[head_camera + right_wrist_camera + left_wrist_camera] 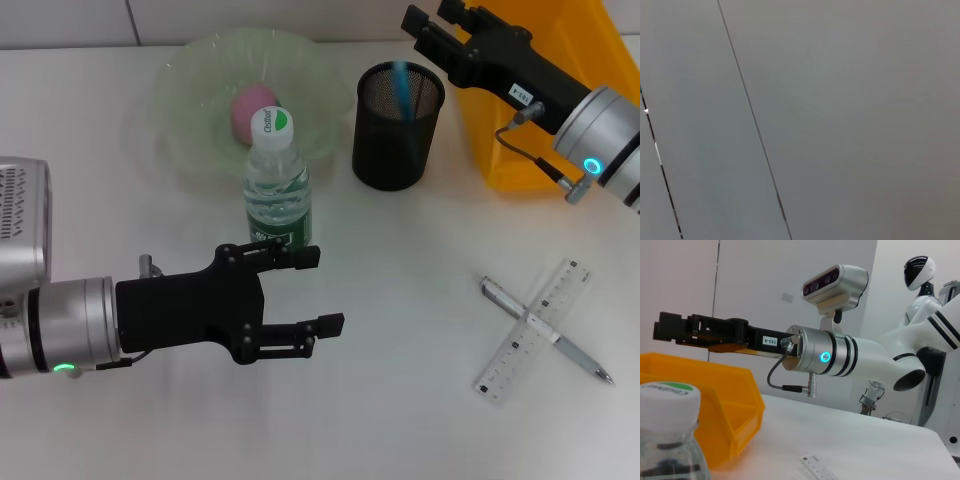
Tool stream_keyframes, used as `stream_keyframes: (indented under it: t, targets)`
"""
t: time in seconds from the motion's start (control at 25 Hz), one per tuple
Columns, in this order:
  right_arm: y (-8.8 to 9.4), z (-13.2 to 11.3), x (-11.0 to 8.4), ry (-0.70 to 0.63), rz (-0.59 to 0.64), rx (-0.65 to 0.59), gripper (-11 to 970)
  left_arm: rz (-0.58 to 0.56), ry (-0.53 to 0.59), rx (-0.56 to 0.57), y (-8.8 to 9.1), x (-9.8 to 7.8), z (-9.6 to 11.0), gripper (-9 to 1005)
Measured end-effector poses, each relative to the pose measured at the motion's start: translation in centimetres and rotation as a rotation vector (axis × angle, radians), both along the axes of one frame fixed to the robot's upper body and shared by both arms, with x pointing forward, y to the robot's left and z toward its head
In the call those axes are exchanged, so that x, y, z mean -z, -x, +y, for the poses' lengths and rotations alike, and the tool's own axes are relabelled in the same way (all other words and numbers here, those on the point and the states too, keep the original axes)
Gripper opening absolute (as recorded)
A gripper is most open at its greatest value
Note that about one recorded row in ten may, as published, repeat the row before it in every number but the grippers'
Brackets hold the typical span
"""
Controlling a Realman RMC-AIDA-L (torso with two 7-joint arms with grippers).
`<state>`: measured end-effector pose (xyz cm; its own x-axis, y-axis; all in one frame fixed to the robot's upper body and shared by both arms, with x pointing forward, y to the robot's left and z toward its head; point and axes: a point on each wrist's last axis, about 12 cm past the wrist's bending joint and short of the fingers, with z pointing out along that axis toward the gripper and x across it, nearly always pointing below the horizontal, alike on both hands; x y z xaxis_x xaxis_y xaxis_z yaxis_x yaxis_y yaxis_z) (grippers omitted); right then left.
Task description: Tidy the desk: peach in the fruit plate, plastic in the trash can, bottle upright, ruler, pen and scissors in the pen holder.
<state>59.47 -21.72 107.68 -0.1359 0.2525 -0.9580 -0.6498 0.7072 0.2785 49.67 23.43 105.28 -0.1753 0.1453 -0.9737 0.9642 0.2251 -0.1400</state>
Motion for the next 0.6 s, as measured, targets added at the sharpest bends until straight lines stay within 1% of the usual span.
stream_keyframes:
  t: [0.16, 0.2, 0.24, 0.28, 0.36, 0.4, 0.44, 0.48, 0.52, 0.56, 0.6]
  targets:
    - [0.4, -0.6, -0.1, -0.016, 0.003, -0.019, 551, 0.002, 0.001, -0.001, 0.1, 0.0, 0.1, 802]
    - [0.6, -1.4, -0.6, -0.024, 0.010, -0.065, 577, 0.002, 0.002, -0.001, 0.1, 0.0, 0.1, 802]
    - [0.6, -1.4, -0.6, -0.024, 0.010, -0.065, 604, 0.002, 0.002, -0.001, 0.1, 0.0, 0.1, 802]
    - [0.7, -1.9, -1.0, -0.024, 0.014, -0.092, 630, 0.003, 0.002, -0.002, 0.1, 0.1, 0.1, 802]
    - [1.3, -3.5, -2.4, -0.005, 0.017, -0.160, 648, 0.004, 0.001, -0.002, 0.2, 0.1, 0.1, 802]
    - [1.9, -4.8, -4.1, 0.034, 0.027, -0.231, 657, 0.005, 0.001, -0.002, 0.2, 0.1, 0.2, 802]
    - [1.9, -4.8, -4.1, 0.034, 0.027, -0.231, 666, 0.007, 0.000, -0.003, 0.3, 0.2, 0.2, 802]
    - [2.3, -5.4, -5.0, 0.062, 0.046, -0.268, 675, 0.007, 0.000, -0.003, 0.3, 0.2, 0.2, 802]
    - [2.9, -6.4, -7.0, 0.168, 0.093, -0.338, 684, 0.008, 0.000, -0.005, 0.3, 0.2, 0.3, 802]
    - [2.9, -6.4, -7.0, 0.168, 0.093, -0.338, 693, 0.008, 0.000, -0.005, 0.3, 0.2, 0.3, 802]
    - [3.3, -7.4, -8.8, 0.288, 0.134, -0.392, 702, 0.012, 0.000, -0.011, 0.5, 0.3, 0.4, 802]
